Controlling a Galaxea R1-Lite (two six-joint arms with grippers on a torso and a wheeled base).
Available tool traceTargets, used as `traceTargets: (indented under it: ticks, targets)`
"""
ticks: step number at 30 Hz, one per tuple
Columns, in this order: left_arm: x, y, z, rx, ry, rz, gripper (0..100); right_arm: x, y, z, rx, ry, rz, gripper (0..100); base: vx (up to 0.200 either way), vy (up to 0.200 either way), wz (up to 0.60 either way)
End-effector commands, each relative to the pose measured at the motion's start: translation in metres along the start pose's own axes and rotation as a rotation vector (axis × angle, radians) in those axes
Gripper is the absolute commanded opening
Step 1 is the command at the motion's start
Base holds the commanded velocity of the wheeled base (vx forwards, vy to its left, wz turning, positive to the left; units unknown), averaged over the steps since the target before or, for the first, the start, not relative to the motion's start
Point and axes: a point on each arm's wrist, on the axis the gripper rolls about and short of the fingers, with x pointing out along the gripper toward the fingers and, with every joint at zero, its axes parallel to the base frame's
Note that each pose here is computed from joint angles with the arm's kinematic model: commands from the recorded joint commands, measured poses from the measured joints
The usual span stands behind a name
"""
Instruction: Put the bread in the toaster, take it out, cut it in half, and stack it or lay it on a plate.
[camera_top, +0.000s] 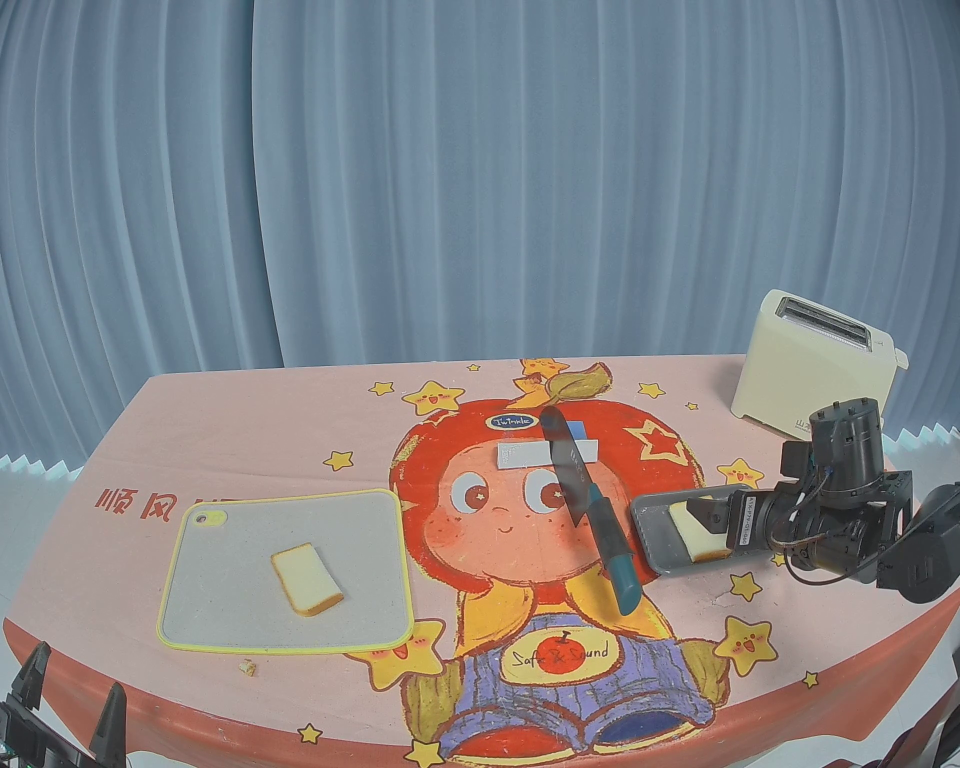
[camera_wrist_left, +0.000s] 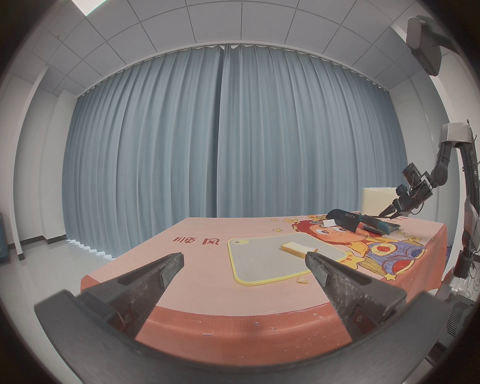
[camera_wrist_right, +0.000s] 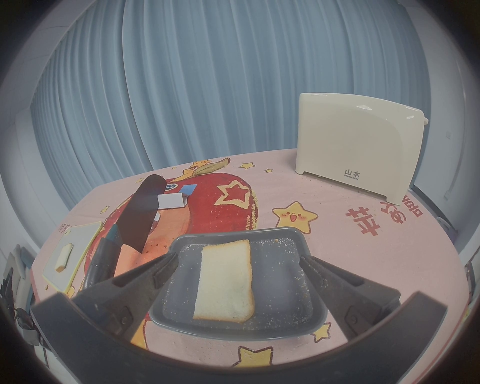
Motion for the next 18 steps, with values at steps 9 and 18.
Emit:
traceTargets:
  ticks: [9,18]
  targets:
    - [0.001,0.000,-0.005,0.000,0.007,0.000,100,-0.023,-0.006,-0.001,0.008,-0.041,0.016,100,0.000,0.000,0.00]
    - [0.001,0.000,-0.005,0.000,0.007,0.000,100,-0.048,-0.019,0.004,0.036,-0.138,-0.065,100,0.000,0.000,0.00]
